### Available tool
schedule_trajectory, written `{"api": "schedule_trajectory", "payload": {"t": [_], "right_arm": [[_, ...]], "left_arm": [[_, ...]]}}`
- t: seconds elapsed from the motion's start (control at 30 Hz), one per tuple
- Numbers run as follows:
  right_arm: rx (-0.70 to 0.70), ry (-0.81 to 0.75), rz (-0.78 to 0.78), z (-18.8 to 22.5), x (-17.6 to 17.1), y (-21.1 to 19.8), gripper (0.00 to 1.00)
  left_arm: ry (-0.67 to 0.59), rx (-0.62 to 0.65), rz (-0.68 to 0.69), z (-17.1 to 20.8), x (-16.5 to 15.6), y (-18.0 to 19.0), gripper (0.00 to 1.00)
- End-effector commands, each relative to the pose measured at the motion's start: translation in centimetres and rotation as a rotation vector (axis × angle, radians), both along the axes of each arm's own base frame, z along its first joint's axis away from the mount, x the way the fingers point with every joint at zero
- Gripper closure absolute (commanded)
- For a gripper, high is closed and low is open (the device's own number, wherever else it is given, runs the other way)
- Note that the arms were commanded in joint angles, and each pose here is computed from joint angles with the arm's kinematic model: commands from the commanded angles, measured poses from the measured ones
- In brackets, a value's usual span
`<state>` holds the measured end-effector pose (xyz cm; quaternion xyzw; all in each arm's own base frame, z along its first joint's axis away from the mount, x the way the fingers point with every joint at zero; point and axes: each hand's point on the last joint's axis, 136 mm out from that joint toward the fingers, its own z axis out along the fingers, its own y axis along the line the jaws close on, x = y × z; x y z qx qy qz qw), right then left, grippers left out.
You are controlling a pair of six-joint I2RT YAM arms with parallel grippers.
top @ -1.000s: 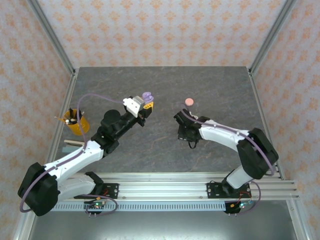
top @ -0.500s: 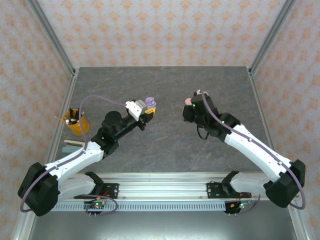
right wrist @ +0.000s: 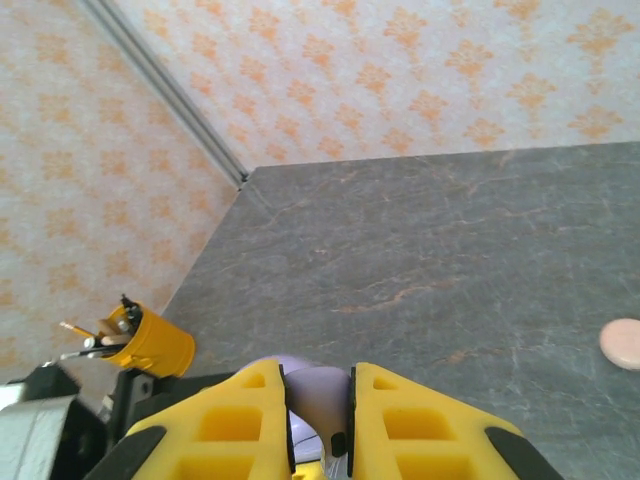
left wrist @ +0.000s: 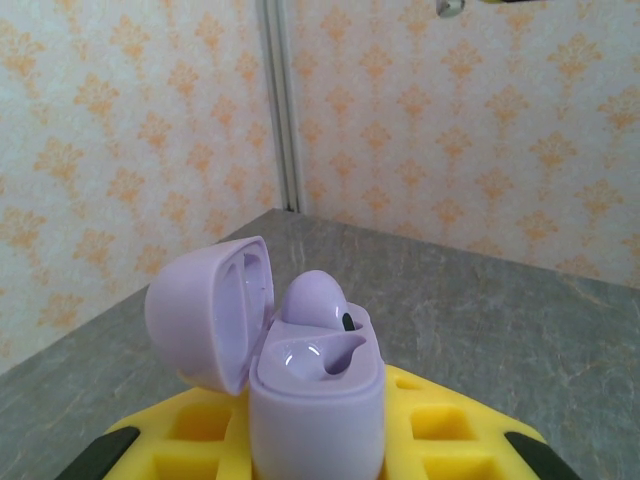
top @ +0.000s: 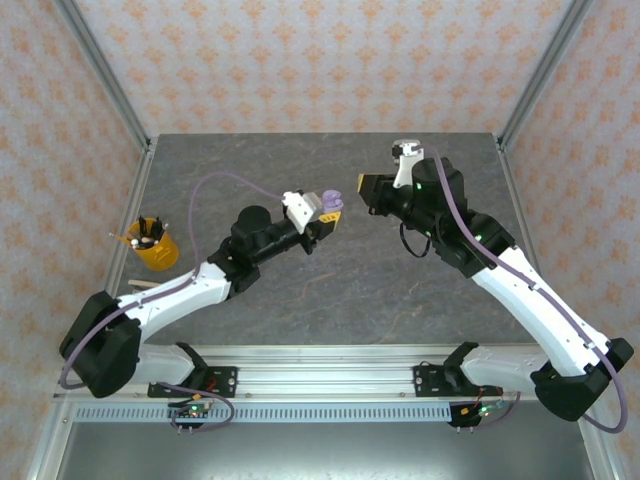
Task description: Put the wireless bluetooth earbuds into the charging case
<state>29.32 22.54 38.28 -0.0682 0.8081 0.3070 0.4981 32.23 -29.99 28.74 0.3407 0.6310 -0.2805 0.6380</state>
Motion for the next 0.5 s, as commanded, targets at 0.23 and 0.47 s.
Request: {"api": "schedule_trajectory", "payload": {"t": [0.23, 0.47], "right_arm": [[0.09, -0.094, 0.105, 2.3, -0.7, 1.7, 0.83], [0.093, -0.089, 0.115, 1.6, -0.4, 2.2, 0.83]], "left_arm": [[-0.128, -0.091, -0.052, 5.4, 0.9, -2.8, 1.0], [-0.14, -0.107, -0.06, 6.2, 0.8, -3.2, 1.0]]}}
